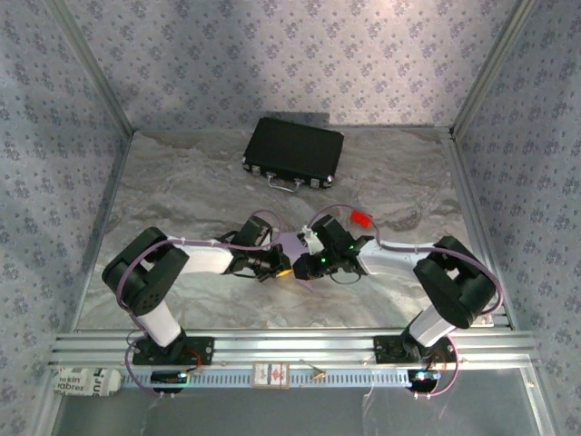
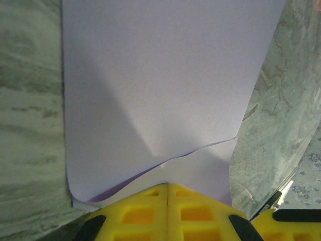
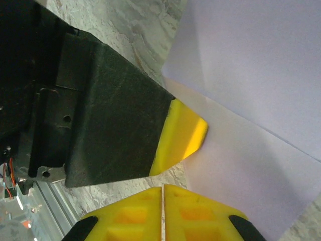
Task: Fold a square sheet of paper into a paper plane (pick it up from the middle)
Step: Third fold the triangle at the center of the table.
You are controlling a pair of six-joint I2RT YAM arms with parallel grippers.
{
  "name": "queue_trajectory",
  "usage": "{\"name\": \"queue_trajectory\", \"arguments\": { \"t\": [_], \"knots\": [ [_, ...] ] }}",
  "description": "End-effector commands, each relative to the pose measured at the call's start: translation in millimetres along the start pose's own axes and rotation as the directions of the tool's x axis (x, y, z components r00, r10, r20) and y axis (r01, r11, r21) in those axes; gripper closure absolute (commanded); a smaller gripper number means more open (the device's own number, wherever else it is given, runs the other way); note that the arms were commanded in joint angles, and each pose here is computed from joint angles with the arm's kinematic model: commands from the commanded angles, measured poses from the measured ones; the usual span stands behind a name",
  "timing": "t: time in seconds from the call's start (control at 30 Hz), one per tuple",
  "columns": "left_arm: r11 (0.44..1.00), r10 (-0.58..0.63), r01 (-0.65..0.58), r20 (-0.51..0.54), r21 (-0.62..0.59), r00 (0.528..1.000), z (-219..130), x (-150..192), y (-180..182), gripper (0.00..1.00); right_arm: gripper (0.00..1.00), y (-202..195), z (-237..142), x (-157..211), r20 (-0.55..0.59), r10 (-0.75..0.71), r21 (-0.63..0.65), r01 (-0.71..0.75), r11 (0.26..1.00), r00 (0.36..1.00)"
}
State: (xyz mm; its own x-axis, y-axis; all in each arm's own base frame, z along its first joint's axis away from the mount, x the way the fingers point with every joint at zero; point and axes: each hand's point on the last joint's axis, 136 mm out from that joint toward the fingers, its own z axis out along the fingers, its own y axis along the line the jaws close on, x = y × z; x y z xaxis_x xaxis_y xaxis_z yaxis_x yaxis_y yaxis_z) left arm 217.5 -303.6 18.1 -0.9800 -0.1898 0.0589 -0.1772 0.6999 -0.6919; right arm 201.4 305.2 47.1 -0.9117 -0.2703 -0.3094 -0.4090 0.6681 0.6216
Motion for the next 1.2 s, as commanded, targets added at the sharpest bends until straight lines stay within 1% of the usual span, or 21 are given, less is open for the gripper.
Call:
{"name": "queue_trajectory", "arguments": {
  "t": [0.0, 0.3, 1.17],
  "knots": [
    [0.996, -0.034, 0.034, 0.006, -0.078, 0.999, 1, 5, 24, 1.0, 0.9, -5, 6, 8, -0.055, 0.016, 0.028, -0.015, 0.999, 0.998],
    [0.996, -0.037, 0.038, 0.009, -0.082, 0.999, -1, 5, 25, 1.0, 0.9, -17, 10, 30, -0.105, 0.037, 0.06, -0.031, 0.998, 0.994],
    [0.994, -0.055, 0.057, 0.016, -0.096, 0.998, -1, 6, 37, 1.0, 0.89, -32, -6, 75, -0.105, 0.106, 0.082, -0.098, 0.992, 0.989]
  ]
}}
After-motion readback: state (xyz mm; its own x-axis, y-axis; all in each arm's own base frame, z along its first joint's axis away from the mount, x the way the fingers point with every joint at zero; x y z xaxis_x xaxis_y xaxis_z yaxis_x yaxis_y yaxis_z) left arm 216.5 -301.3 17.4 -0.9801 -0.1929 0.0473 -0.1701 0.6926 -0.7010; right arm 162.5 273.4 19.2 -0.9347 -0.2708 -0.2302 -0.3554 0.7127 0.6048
